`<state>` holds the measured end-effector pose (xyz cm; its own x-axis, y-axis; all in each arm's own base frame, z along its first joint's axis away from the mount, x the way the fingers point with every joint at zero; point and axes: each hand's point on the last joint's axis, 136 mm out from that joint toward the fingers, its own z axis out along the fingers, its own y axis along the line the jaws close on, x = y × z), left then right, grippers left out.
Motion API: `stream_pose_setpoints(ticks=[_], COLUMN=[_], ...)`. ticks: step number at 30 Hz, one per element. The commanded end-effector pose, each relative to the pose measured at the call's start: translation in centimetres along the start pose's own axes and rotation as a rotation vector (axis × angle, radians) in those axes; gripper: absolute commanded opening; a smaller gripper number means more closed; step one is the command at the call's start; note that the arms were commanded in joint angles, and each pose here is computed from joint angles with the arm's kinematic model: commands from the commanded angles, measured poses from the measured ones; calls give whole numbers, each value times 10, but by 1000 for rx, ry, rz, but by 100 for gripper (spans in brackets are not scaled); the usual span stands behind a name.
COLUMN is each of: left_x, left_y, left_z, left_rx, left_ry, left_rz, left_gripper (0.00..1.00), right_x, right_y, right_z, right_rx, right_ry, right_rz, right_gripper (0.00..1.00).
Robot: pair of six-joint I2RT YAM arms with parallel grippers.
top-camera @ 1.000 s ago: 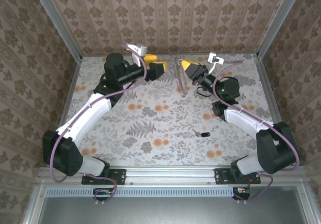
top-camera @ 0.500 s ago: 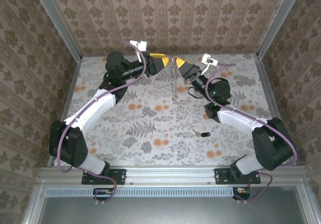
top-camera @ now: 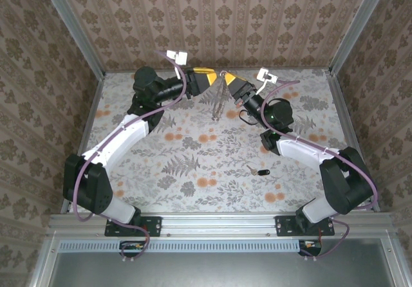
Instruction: Put the keys on the keyring
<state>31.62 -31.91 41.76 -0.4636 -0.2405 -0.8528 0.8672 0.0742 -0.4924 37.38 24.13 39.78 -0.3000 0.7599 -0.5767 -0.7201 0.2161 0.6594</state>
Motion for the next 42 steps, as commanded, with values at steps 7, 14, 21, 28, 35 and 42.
stream_pose_setpoints(ticks=[7, 14, 21, 28, 35, 42], left_x=[5, 10, 11, 10, 11, 9], left_y=[-8, -4, 0, -2, -2, -2], left_z=[9, 13, 15, 18, 22, 23], left_rx=[50, 48, 44, 51, 58, 57], left_ry=[30, 46, 47, 45, 49, 37], left_rz=[26, 25, 26, 35, 36, 46], left_gripper=[40, 39, 38, 37, 33, 32], right_x=[-15, -15, -13, -11, -10, -8], right_y=[22, 23, 22, 21, 22, 21], right_z=[10, 10, 9, 9, 10, 8], right_rx=[-80, -83, -84, -85, -89, -89], right_ry=[-53, -51, -43, -36, -31, -22], right_rz=[6, 6, 10, 18, 22, 26], right_gripper=[0, 0, 0, 0, 0, 0])
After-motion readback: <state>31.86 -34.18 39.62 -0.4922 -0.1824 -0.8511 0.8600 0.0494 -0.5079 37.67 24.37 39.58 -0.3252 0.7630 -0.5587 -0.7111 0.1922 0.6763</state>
